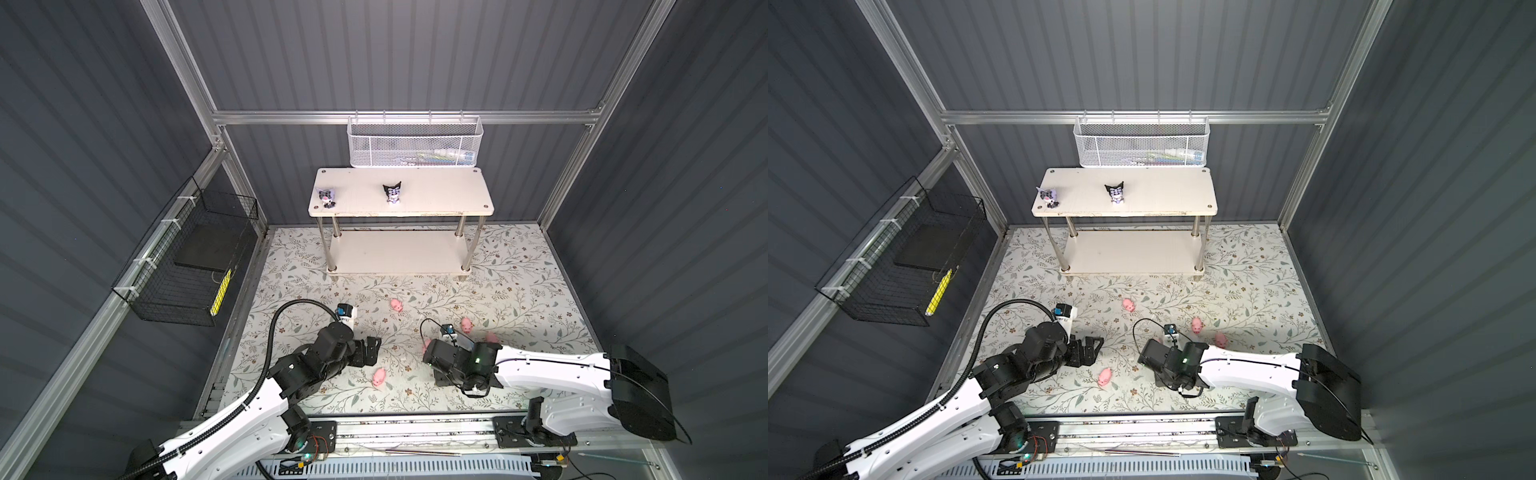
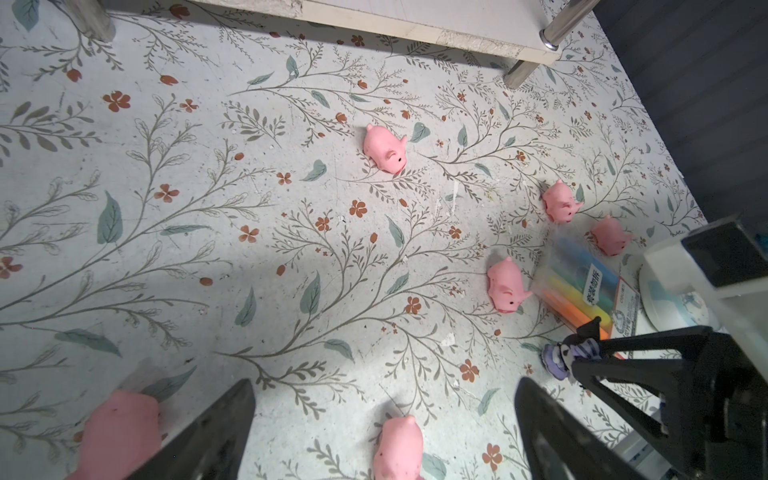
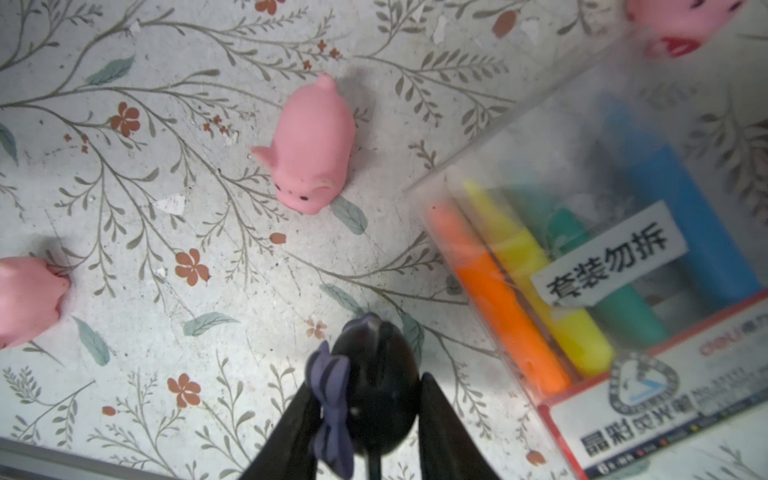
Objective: Place and organize the plastic toys onto the shelf
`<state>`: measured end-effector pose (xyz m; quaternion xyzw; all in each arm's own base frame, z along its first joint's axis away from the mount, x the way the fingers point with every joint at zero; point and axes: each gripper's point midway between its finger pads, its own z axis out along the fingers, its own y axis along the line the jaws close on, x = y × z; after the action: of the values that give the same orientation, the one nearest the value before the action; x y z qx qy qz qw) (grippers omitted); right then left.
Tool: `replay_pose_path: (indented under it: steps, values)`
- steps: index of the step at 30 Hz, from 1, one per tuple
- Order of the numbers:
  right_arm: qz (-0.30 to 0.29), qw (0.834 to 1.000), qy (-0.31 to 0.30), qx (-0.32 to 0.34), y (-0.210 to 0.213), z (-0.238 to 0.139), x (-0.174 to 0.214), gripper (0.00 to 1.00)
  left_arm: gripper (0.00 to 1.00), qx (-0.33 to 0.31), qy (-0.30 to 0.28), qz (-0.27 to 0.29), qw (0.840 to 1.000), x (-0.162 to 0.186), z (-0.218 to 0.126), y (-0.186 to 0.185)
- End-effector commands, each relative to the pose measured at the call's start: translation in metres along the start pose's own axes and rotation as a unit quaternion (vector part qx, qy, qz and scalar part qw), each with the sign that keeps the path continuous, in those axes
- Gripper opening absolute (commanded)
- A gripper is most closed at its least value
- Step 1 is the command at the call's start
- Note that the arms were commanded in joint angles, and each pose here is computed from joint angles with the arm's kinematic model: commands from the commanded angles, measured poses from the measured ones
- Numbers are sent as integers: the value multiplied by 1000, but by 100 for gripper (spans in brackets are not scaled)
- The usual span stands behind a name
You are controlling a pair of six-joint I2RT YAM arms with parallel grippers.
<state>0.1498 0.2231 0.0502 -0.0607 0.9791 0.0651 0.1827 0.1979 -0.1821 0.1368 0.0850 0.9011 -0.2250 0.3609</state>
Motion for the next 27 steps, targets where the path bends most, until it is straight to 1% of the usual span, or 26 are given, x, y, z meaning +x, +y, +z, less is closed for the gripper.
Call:
replay_pose_path:
  steps: [1,7,13,22,27]
  values:
    - [-24,1000,5,19,-5,0,-4,35,97,-9,2,14,1000,1,-3,3]
    - [-58,998,8,15,-3,3,-7,31,97,-13,2,15,1000,0,-3,4]
    - [-114,994,-2,3,5,0,-13,28,97,-20,5,17,1000,0,-3,6]
    - [-214,976,-48,4,8,-3,-25,27,97,-28,5,20,999,0,-2,8]
    - [-260,964,-57,-1,12,-2,-24,28,97,-29,7,18,999,0,0,7]
